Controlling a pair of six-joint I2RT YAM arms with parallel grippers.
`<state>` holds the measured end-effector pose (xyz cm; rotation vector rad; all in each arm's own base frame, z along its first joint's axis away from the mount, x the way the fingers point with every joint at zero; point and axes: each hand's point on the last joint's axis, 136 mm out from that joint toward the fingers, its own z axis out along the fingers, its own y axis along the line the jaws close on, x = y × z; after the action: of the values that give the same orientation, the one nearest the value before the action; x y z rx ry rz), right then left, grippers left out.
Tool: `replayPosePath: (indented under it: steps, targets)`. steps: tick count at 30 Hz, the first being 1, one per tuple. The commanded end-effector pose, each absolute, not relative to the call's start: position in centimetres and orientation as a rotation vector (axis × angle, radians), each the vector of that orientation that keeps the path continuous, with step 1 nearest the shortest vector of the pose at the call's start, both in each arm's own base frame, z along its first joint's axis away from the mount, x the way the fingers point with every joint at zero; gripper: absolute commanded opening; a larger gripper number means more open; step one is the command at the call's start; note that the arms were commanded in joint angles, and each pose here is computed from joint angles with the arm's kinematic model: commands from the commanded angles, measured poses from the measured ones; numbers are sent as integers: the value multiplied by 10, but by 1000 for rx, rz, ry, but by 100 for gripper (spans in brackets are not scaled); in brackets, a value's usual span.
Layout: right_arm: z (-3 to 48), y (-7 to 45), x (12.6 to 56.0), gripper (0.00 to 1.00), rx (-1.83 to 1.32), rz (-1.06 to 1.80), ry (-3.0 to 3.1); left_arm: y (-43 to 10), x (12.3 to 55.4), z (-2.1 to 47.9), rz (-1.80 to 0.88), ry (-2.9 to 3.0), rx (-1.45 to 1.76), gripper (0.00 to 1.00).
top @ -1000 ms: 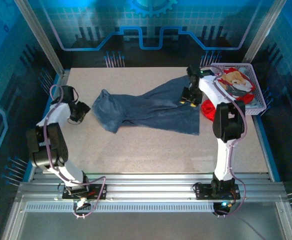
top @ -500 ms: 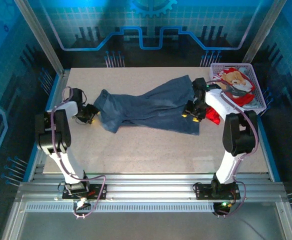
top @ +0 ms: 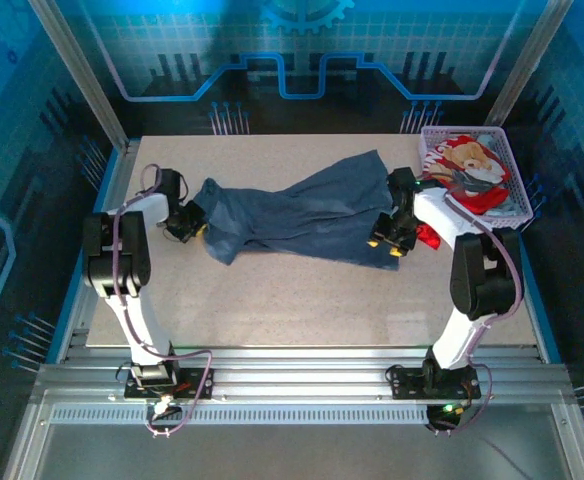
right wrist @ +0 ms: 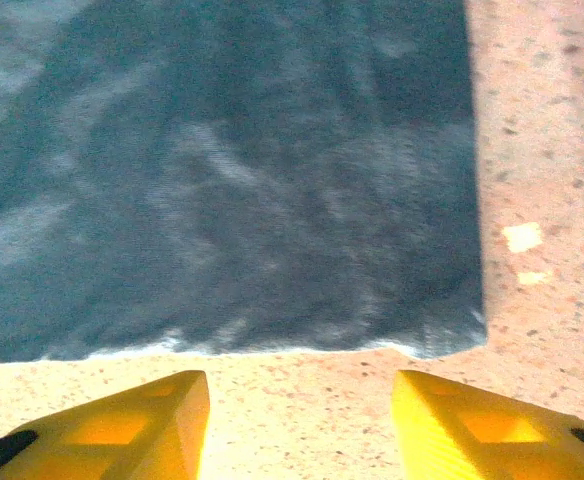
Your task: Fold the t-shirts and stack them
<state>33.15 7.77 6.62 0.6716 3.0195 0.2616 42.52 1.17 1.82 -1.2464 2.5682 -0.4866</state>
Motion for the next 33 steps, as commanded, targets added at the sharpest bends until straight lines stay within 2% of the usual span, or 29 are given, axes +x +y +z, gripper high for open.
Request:
replayPosePath:
  steps: [1,6,16,19,20,23,28,33]
  targets:
    - [67,54,325,54,808,197,2976,26,403,40,-324,2537,-1274,0]
    - [53,46,315,59,879,146,3011,30,376,75,-298,2461,-1311,0]
    - [9,50,309,59,965,147,3096,21,325,76,-329,2436,-1440,0]
    - [3,57,315,46,962,185,3102,18,316,81,-342,2428,-1444,0]
    - [3,60,317,38,944,191,3104,18,313,83,-350,2422,-1445,0]
    - [12,66,323,1,915,202,3077,15,308,94,-380,2404,-1434,0]
    - [87,75,346,0,738,256,2880,15,316,141,-439,2297,-1386,0]
    - [196,88,370,0,551,385,2646,18,343,230,-554,2089,-1316,0]
